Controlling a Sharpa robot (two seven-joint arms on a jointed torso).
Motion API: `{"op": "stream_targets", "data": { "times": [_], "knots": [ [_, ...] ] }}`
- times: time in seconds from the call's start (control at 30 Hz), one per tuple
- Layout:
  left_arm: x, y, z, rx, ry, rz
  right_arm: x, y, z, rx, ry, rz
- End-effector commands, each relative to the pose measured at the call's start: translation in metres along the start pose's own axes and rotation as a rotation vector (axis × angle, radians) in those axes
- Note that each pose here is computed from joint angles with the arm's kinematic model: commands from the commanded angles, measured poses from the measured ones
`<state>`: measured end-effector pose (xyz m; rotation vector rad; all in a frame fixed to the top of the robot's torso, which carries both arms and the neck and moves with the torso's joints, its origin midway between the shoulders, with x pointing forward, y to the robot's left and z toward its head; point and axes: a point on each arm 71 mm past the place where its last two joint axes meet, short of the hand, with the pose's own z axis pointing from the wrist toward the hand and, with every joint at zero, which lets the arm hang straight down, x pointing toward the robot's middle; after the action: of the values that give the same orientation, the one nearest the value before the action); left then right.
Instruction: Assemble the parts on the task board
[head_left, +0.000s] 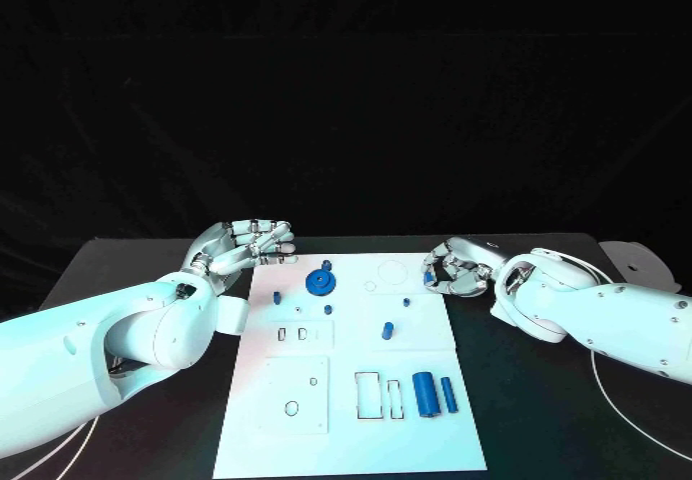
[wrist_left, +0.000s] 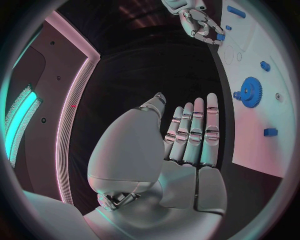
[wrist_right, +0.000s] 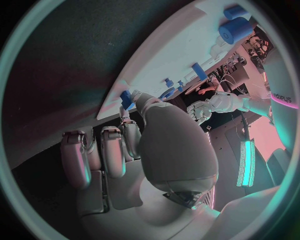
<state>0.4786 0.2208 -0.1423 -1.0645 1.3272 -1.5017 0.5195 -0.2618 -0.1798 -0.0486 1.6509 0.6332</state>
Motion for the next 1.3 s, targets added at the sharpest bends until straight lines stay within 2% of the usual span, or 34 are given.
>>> {"op": "stream_targets", "data": {
  "times": [0.03, 0.87, 1.3],
  "knots": [
    [0.0023, -0.0011, 0.0003, 0.007, 0.020, -0.004, 0.0017, 0.0009, 0.0007, -0.006, 0.008, 0.000],
    [0.0012, -0.0009, 0.0004, 0.005, 0.018, -0.004, 0.0027, -0.0011, 0.0016, 0.011, -0.001, -0.002],
    [0.0009, -0.0008, 0.0004, 0.005, 0.018, -0.003, 0.0004, 0.0006, 0.0013, 0.005, -0.039, -0.004]
  ]
}}
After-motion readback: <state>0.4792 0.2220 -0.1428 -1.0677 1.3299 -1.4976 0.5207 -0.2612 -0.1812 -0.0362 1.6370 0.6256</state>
